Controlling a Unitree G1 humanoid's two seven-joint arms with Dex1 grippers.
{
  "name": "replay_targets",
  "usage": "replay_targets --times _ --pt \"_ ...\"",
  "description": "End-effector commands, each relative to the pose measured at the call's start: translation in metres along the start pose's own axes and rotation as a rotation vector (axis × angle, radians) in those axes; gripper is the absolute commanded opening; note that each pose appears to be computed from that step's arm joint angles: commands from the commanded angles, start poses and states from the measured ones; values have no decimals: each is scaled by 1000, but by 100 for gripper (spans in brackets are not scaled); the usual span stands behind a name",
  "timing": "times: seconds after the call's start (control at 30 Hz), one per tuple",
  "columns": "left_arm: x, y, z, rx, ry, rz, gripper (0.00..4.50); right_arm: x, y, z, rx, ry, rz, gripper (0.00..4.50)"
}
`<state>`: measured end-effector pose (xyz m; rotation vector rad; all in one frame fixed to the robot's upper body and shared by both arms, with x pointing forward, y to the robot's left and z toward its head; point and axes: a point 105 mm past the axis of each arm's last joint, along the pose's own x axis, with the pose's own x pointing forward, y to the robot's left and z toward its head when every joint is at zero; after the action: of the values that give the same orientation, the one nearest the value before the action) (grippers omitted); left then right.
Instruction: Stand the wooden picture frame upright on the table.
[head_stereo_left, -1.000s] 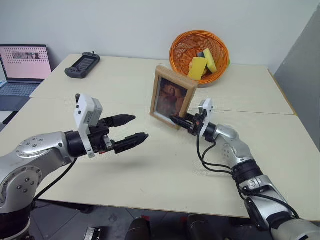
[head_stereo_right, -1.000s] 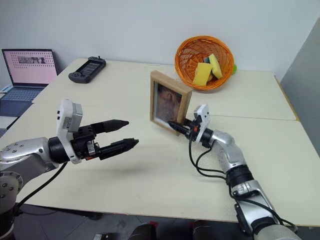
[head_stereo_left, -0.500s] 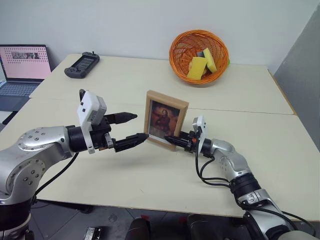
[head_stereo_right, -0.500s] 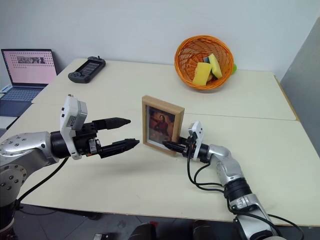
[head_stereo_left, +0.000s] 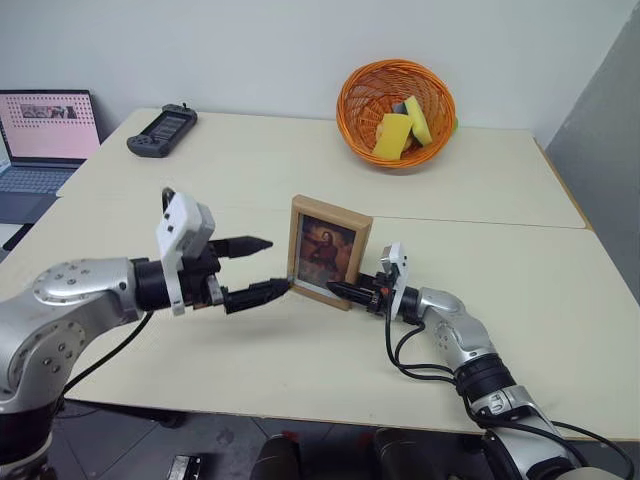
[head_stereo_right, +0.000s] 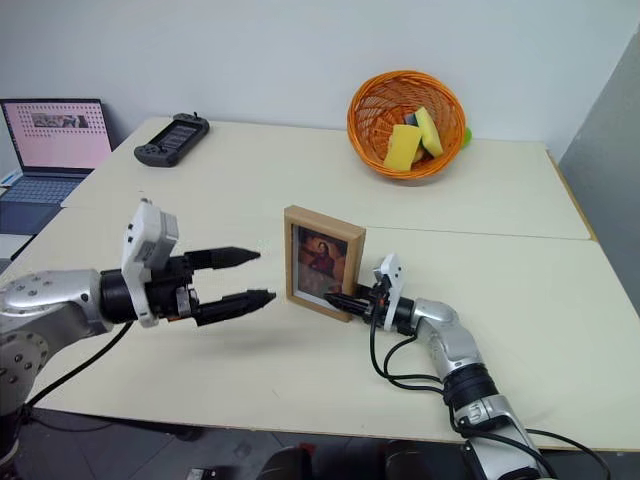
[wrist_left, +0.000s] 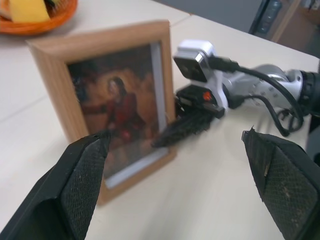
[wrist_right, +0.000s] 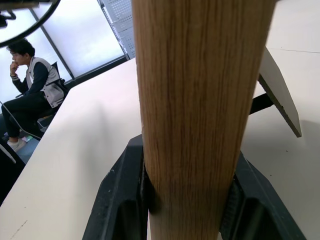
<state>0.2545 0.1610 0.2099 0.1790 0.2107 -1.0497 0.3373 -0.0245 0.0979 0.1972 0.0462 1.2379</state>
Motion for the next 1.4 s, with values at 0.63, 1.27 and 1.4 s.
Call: replay_targets --times 0.63,1.27,1.4 --pt "-9 11 23 79 -46 82 450 -3 -7 -1 33 -10 -34 240" --pt "-3 12 16 35 -62 88 450 -38 -11 18 -47 -1 -102 337" --pt "0 18 18 -7 -117 136 450 -69 -7 30 -41 -22 -198 337"
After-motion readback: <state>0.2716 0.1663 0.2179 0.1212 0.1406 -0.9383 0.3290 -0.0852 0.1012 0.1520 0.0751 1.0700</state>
